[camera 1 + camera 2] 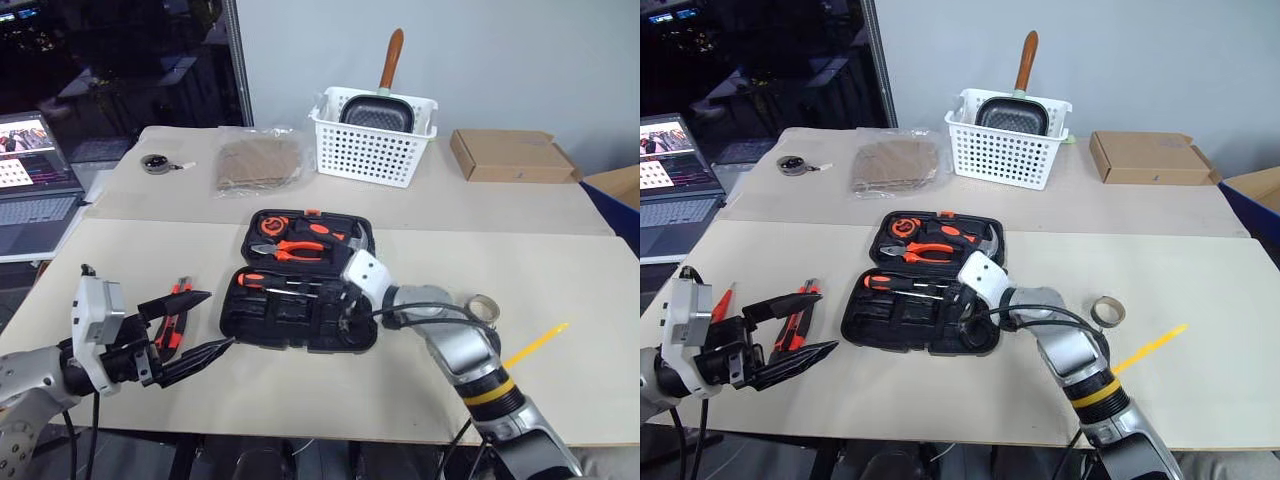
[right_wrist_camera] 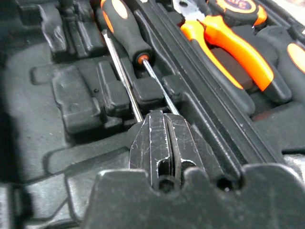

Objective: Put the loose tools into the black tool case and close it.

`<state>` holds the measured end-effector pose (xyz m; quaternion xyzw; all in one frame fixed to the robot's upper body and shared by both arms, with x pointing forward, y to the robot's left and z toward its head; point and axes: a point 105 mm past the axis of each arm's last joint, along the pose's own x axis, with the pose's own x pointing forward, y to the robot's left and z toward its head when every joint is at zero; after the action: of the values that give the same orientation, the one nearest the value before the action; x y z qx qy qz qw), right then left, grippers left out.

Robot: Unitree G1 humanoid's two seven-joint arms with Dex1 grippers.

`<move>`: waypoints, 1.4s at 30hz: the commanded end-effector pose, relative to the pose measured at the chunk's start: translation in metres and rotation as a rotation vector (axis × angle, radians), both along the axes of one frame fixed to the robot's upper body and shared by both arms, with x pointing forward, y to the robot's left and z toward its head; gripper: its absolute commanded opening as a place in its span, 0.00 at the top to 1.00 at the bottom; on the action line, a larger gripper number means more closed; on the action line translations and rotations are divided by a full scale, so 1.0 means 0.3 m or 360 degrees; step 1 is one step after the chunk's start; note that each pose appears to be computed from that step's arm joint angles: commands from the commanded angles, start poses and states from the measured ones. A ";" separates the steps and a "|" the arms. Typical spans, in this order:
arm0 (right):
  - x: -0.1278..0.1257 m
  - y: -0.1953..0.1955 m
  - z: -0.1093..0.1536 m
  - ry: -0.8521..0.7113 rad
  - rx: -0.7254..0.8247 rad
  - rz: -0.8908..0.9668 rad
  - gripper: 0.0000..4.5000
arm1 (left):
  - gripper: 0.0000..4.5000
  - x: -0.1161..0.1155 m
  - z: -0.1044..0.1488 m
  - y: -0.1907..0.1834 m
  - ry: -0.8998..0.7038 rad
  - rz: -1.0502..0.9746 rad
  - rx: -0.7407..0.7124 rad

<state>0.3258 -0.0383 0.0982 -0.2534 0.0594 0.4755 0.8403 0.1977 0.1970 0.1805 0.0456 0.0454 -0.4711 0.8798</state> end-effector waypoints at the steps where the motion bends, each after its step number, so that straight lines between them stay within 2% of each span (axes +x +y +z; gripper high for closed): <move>1: -0.039 -0.036 -0.167 0.0190 -0.0274 0.0071 0.99 | 0.00 -0.010 0.029 -0.010 -0.0082 -0.0017 0.0018; 3: -0.043 -0.045 -0.202 0.0197 -0.0354 0.0105 0.99 | 0.00 -0.010 0.025 -0.008 -0.0075 0.0001 0.0013; 5: -0.033 -0.042 -0.200 0.0167 -0.0333 0.0100 0.99 | 0.00 -0.010 0.017 -0.004 -0.0066 0.0029 0.0011; 6: -0.019 -0.026 -0.166 0.0111 -0.0229 0.0085 0.99 | 0.00 -0.009 0.012 0.003 -0.0063 0.0061 0.0009; 8: -0.014 0.015 -0.011 0.0009 0.0260 0.0118 0.99 | 0.00 0.012 -0.001 0.025 -0.0070 0.0243 -0.0009; 11: -0.039 -0.004 0.158 -0.0072 0.0633 0.0188 0.99 | 0.00 0.055 -0.029 0.078 -0.0099 0.0600 0.0008; 14: -0.097 -0.013 0.268 -0.0079 0.0768 0.0369 0.83 | 0.00 0.084 -0.047 0.120 -0.0050 0.0868 0.0004; 16: -0.136 -0.015 0.315 -0.0076 0.0780 0.0492 0.66 | 0.00 0.104 -0.061 0.158 0.0009 0.1049 0.0034; 18: -0.165 -0.024 0.342 -0.0068 0.0748 0.0583 0.52 | 0.00 0.110 -0.079 0.180 0.0123 0.1138 0.0032; 20: -0.198 -0.050 0.363 -0.0059 0.0665 0.0695 0.39 | 0.00 0.109 -0.119 0.206 0.0305 0.1199 0.0137; 21: -0.211 -0.066 0.367 -0.0048 0.0623 0.0737 0.28 | 0.00 0.117 -0.123 0.219 0.0343 0.1237 0.0166; 22: -0.220 -0.078 0.369 -0.0038 0.0588 0.0765 0.23 | 0.00 0.124 -0.126 0.235 0.0381 0.1275 0.0192; 23: -0.226 -0.090 0.369 -0.0032 0.0559 0.0787 0.13 | 0.00 0.130 -0.135 0.253 0.0437 0.1325 0.0211; 25: -0.234 -0.120 0.373 -0.0025 0.0520 0.0814 0.01 | 0.00 0.149 -0.139 0.281 0.0504 0.1424 0.0206; 29: -0.243 -0.130 0.388 -0.0021 0.0516 0.0840 0.01 | 0.00 0.164 -0.110 0.386 0.0542 0.1643 0.0186; 32: -0.245 -0.127 0.390 -0.0028 0.0533 0.0839 0.01 | 0.00 0.147 -0.098 0.519 0.0622 0.1775 0.0297; 37: -0.264 -0.115 0.403 -0.0088 0.0556 0.0904 0.01 | 0.00 0.141 -0.108 0.655 0.0769 0.1763 0.0411; 42: -0.281 -0.112 0.399 -0.0084 0.0527 0.0951 0.01 | 0.00 0.151 -0.152 0.699 0.0890 0.1635 0.0461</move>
<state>0.2491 -0.0732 0.2069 -0.1155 -0.0891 0.6894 0.7095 0.2380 0.4047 0.1310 -0.0041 0.3574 0.0492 0.9326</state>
